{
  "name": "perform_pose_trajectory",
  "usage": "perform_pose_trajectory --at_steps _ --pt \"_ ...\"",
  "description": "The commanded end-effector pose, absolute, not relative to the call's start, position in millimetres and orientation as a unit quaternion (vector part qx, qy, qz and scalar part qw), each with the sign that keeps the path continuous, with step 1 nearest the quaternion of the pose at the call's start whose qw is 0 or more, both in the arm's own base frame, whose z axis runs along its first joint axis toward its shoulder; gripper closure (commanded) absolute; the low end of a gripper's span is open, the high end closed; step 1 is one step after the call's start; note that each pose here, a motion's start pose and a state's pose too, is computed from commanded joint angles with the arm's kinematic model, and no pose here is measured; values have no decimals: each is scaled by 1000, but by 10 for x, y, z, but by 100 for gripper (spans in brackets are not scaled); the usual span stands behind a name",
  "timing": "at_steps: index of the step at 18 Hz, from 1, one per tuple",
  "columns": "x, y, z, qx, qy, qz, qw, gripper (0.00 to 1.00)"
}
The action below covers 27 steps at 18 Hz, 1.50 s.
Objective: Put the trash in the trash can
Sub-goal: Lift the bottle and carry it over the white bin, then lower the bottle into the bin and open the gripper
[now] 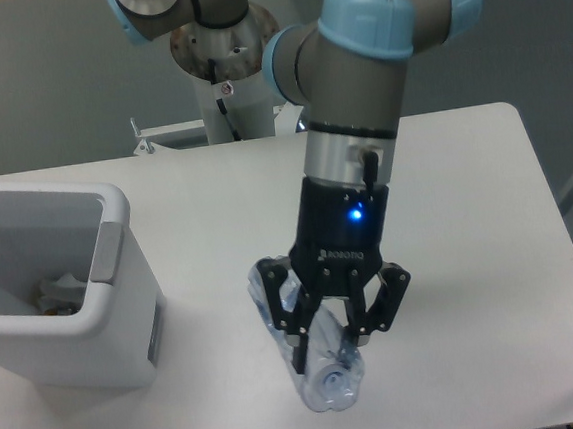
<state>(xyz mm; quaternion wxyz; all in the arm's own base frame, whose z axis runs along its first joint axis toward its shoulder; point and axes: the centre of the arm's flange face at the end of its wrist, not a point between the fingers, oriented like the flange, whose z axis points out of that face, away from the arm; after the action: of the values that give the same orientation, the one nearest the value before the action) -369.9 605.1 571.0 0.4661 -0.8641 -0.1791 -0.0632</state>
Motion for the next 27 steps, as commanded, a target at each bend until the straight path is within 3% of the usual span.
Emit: perform_pose_trajectory --at_steps 4,15,20,27 --pt "-3097 6319 5840 -868 -113 -66 479 57" --pt "-1924 6530 6092 -868 -39 -96 486 57" --pt "-1545 6636 5903 -871 -14 -112 479 57" --pt "-1390 6543 5628 -872 0 -111 477 47"
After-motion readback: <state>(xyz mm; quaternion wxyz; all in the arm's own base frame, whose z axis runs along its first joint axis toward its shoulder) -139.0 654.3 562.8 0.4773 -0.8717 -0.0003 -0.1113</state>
